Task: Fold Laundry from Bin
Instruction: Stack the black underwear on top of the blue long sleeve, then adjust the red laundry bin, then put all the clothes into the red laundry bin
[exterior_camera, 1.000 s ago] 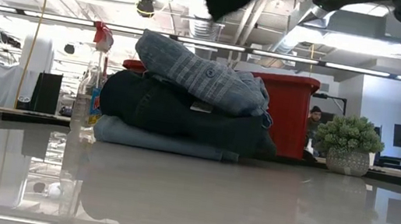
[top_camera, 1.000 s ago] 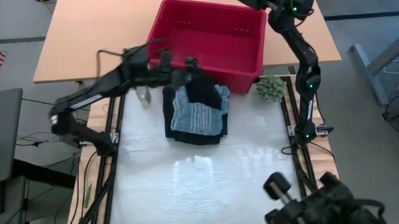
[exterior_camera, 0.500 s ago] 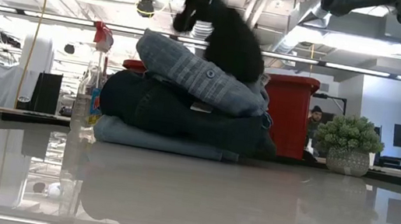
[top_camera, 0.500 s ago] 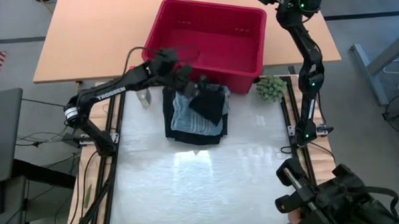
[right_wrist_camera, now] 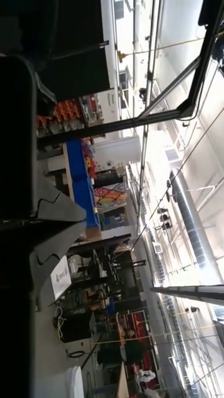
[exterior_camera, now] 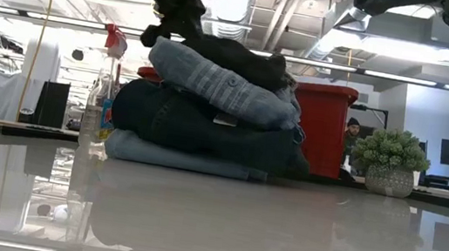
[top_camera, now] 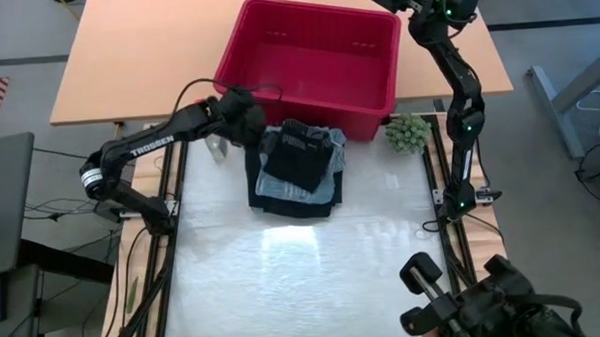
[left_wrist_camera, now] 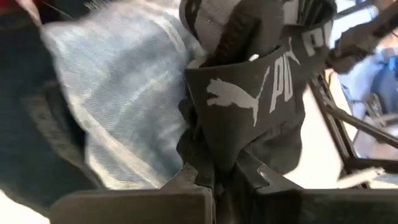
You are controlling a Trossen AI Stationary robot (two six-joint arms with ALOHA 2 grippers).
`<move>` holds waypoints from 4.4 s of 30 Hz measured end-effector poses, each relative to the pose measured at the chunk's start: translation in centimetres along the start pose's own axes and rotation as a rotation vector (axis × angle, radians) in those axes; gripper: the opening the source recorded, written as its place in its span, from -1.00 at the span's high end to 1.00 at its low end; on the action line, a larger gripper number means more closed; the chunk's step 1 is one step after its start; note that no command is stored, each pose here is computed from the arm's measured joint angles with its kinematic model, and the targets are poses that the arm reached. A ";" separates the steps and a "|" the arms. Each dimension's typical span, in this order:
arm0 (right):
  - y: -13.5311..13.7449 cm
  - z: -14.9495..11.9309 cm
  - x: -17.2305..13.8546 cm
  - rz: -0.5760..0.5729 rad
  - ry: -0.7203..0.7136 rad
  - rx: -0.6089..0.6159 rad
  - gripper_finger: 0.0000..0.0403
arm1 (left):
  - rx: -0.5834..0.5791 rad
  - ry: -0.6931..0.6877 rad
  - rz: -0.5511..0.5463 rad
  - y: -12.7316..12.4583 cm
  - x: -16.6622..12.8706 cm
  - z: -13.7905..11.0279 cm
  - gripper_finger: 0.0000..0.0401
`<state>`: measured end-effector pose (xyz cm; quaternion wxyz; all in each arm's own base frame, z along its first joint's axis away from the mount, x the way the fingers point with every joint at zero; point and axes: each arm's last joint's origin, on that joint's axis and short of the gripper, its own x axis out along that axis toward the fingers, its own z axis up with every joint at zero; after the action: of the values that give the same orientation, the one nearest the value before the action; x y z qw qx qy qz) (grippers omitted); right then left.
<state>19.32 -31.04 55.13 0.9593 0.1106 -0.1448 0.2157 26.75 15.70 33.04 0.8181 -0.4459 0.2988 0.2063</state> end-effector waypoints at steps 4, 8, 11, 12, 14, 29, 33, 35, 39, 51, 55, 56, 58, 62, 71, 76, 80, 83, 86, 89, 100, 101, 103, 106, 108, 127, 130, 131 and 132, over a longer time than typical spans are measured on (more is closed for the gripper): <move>0.0 -0.1 0.1 0.003 0.001 0.002 0.85 | 0.033 -0.020 -0.001 0.1 -0.3 0.3 0.86; 0.0 -0.1 0.2 0.004 0.001 0.003 0.85 | 0.067 -0.015 -0.037 -0.1 -0.3 0.4 0.58; 0.0 -0.1 0.3 0.007 0.002 0.006 0.85 | 0.069 -0.010 -0.085 -0.1 -0.4 0.6 0.34; 0.0 -0.1 0.3 0.007 0.002 0.007 0.85 | 0.061 -0.001 -0.104 0.0 -0.6 0.8 0.26; 0.0 -0.1 0.4 0.008 0.003 0.012 0.85 | 0.045 0.027 -0.148 0.3 -1.1 1.2 0.13; 1.5 -3.1 7.7 0.207 0.066 0.113 0.85 | 0.305 -0.184 -0.193 -3.6 -10.2 3.4 -0.03; 4.1 -4.9 11.4 0.375 0.088 0.090 0.86 | 0.410 -0.204 -0.150 -5.8 -11.7 1.5 -0.03; 5.5 -6.2 13.1 0.465 0.091 0.071 0.87 | 0.447 -0.190 -0.091 -6.5 -11.9 0.1 -0.03; 6.8 -10.1 16.5 0.592 0.126 0.149 0.88 | 0.497 -0.116 0.016 -7.2 -11.1 -2.9 -0.03; 13.5 -25.3 25.1 0.866 0.210 0.470 0.89 | 0.512 -0.074 0.169 -6.3 -12.0 -6.6 -0.03; 14.1 -28.4 23.7 0.813 0.239 0.595 0.91 | 0.521 -0.077 0.167 -6.0 -13.1 -7.1 -0.03; 14.0 -29.2 22.9 0.791 0.241 0.607 0.91 | 0.522 -0.071 0.169 -5.9 -13.3 -7.3 -0.03; 13.9 -30.7 20.8 0.712 0.219 0.683 0.92 | 0.522 -0.065 0.173 -5.7 -13.8 -7.6 -0.03; 13.0 -33.4 16.8 0.486 0.280 0.865 0.92 | 0.519 -0.101 0.144 -5.8 -15.0 -8.0 -0.03; 13.8 -29.7 8.6 -0.066 0.600 0.895 0.92 | 0.538 -0.200 0.212 -5.8 -15.5 -7.8 -0.03; 13.7 -28.0 1.8 -0.678 0.744 0.766 0.89 | 0.563 -0.242 0.198 -6.5 -14.5 -6.9 -0.03; 11.6 -27.3 -1.3 -0.864 0.718 0.739 0.85 | 0.574 -0.255 0.207 -6.7 -13.3 -6.0 -0.03; 9.3 -27.5 -3.0 -0.938 0.710 0.727 0.91 | 0.553 -0.256 0.232 -6.4 -12.5 -5.2 -0.03; 7.5 -27.9 -4.9 -1.013 0.727 0.739 0.92 | 0.508 -0.237 0.220 -6.0 -12.0 -4.5 -0.03; 6.4 -27.6 -6.3 -1.109 0.762 0.707 0.91 | 0.464 -0.219 0.204 -5.7 -11.6 -4.1 -0.03; 4.3 -24.1 -8.8 -1.392 0.707 0.372 0.91 | 0.379 -0.245 0.219 -5.4 -11.7 -3.8 -0.03; 4.0 -24.0 -9.0 -1.412 0.701 0.358 0.90 | 0.379 -0.248 0.222 -5.4 -11.7 -3.8 -0.03; 3.5 -23.9 -9.6 -1.454 0.700 0.332 0.90 | 0.377 -0.254 0.220 -5.4 -11.7 -3.7 -0.03; 3.4 -24.1 -10.0 -1.448 0.706 0.364 0.90 | 0.367 -0.260 0.218 -5.5 -11.8 -3.7 -0.03; 4.2 -24.2 -9.5 -1.381 0.719 0.412 0.90 | 0.352 -0.242 0.207 -5.4 -11.7 -3.8 -0.03; 16.1 -30.9 0.9 -0.840 0.569 0.642 0.30 | 0.180 -0.211 -0.073 -1.8 -4.4 -14.2 -0.03; 16.4 -32.1 2.2 -0.746 0.476 0.629 0.12 | 0.217 -0.323 -0.172 -2.0 -3.8 -13.7 -0.03; 16.4 -32.2 2.8 -0.714 0.446 0.602 0.11 | 0.254 -0.354 -0.189 -2.3 -3.8 -13.4 -0.03; 16.4 -32.3 3.5 -0.694 0.414 0.571 0.13 | 0.300 -0.381 -0.198 -2.6 -3.8 -13.1 -0.03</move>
<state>22.45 -6.34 28.56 0.9146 0.3655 0.1588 -0.0681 21.53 2.91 31.58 0.9328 -0.2997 0.1216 0.1589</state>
